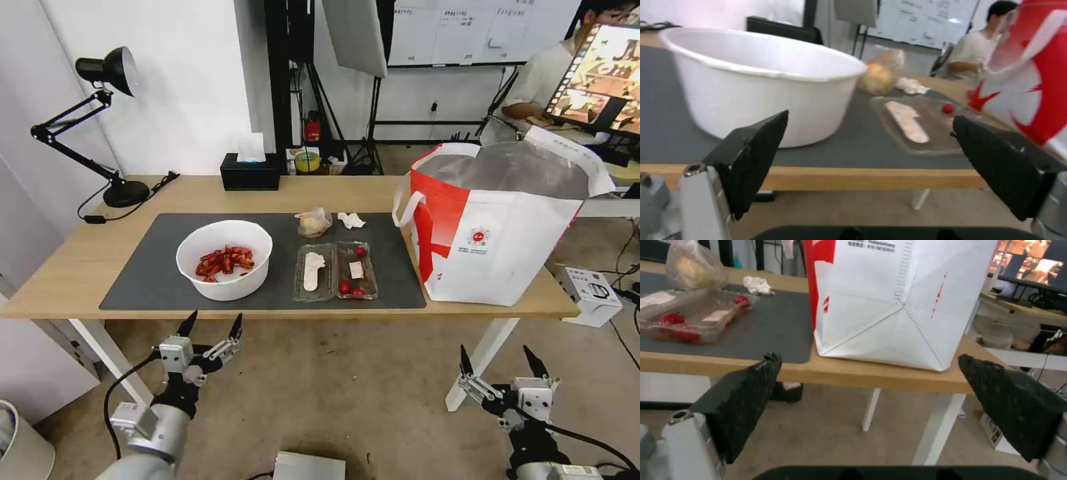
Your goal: Pick up the trash from the table and place it into the takeout bag.
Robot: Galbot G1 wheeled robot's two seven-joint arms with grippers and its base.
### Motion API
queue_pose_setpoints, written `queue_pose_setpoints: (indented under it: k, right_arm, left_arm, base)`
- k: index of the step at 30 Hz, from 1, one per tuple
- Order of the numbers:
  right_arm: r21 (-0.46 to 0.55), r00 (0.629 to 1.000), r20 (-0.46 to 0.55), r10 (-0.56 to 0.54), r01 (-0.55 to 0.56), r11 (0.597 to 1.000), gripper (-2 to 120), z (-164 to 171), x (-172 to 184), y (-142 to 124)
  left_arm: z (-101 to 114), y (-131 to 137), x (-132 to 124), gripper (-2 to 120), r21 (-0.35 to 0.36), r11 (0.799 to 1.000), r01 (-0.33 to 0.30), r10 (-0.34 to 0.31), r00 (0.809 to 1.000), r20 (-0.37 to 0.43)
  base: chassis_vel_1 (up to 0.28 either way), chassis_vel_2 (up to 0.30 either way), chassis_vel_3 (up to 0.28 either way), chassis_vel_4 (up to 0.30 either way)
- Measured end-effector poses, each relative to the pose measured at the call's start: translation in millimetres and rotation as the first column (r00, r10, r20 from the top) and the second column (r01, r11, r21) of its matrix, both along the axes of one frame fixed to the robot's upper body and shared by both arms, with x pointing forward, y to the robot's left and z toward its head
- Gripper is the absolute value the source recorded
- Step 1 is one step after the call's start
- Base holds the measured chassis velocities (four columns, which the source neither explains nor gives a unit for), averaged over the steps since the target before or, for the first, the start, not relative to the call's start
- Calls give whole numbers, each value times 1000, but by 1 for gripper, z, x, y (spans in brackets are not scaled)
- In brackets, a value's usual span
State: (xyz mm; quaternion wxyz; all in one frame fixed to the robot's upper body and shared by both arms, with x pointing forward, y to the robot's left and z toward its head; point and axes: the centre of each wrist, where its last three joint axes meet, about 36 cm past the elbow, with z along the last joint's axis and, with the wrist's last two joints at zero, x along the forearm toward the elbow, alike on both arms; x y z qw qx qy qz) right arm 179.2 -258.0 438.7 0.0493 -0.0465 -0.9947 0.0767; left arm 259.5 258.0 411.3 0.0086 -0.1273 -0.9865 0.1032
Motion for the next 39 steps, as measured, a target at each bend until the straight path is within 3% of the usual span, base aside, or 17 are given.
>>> queue_pose_setpoints:
  k: [5, 9, 14, 22, 24, 26, 29, 30, 33, 34, 38, 39]
  right_arm:
    - [3, 1000, 8, 5, -5, 1000, 100, 0, 3, -2]
    - [8, 1000, 11, 10, -10, 1000, 100, 0, 6, -3]
    - [9, 1000, 0, 31, -31, 999, 100, 2, 6, -7]
    - [-13, 994, -37, 104, -105, 994, 100, 9, 8, -18]
    - [-23, 991, -54, 126, -128, 992, 100, 11, 5, -24]
    - [-24, 989, -59, 135, -136, 990, 100, 13, 5, -26]
    - [-32, 984, -79, 160, -163, 986, 100, 15, 4, -31]
    - [-32, 984, -79, 160, -163, 986, 100, 15, 4, -31]
    - [-35, 982, -92, 164, -168, 985, 100, 16, 1, -32]
    - [-35, 982, -92, 164, -168, 985, 100, 16, 1, -32]
    - [-38, 981, -106, 163, -168, 985, 100, 17, -4, -32]
    - [-38, 981, -106, 163, -168, 985, 100, 17, -4, -32]
  left_arm:
    - [1, -6, 1, 100, -19, 999, 35, -35, 999, 2]
    - [7, -17, 3, 100, -84, 993, 81, -84, 996, -38]
    - [19, -32, 19, 100, -191, 972, 136, -158, 981, -108]
    - [23, -35, 27, 100, -333, 934, 127, -197, 963, -185]
    - [27, -33, 27, 100, -416, 902, 118, -223, 951, -213]
    - [28, -33, 27, 100, -433, 894, 115, -228, 948, -220]
    - [32, -34, 37, 100, -498, 859, 117, -270, 931, -247]
    - [32, -34, 37, 100, -498, 859, 117, -270, 931, -247]
    - [33, -46, 44, 100, -573, 814, 92, -308, 906, -292]
    - [33, -46, 44, 100, -573, 814, 92, -308, 906, -292]
    - [36, -65, 52, 100, -650, 758, 57, -350, 876, -331]
    - [36, -65, 52, 100, -650, 758, 57, -350, 876, -331]
  base:
    - [0, 0, 0, 0]
    - [0, 0, 0, 0]
    - [0, 0, 0, 0]
    - [0, 0, 0, 0]
    - [0, 0, 0, 0]
    - [0, 0, 0, 0]
    - [0, 0, 0, 0]
    - [0, 0, 0, 0]
    - [0, 0, 0, 0]
    - [0, 0, 0, 0]
    - [0, 0, 0, 0]
    - [0, 0, 0, 0]
